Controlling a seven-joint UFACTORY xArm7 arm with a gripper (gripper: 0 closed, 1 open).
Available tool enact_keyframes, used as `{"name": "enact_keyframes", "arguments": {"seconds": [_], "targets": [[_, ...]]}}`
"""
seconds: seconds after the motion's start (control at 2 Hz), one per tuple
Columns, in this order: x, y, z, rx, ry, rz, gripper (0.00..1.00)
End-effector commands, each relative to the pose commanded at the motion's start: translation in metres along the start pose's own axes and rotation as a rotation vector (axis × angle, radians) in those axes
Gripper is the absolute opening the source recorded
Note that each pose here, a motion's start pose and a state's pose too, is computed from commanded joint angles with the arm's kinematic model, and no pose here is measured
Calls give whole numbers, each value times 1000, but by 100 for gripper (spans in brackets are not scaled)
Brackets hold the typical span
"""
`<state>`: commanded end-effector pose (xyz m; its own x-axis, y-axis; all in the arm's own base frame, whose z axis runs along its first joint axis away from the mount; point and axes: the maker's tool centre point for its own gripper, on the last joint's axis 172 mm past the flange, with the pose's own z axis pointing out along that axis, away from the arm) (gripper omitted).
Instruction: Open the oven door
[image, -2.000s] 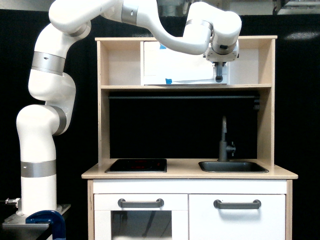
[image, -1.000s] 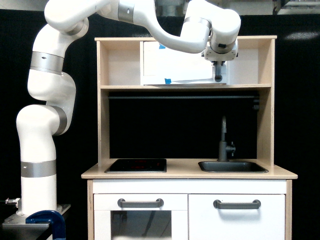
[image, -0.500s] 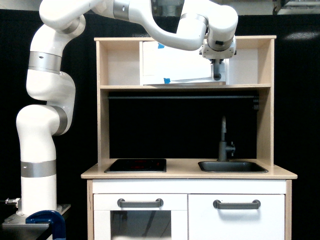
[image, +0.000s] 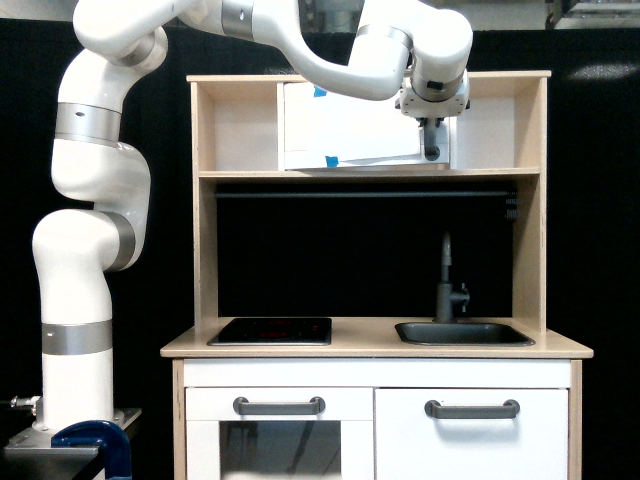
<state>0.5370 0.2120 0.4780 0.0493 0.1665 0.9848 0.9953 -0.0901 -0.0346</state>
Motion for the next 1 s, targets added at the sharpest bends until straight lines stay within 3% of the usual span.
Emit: {"name": "enact_keyframes", "arguments": {"seconds": [1.0], "targets": [[-4,-5,-19,0,0,0,0]]}}
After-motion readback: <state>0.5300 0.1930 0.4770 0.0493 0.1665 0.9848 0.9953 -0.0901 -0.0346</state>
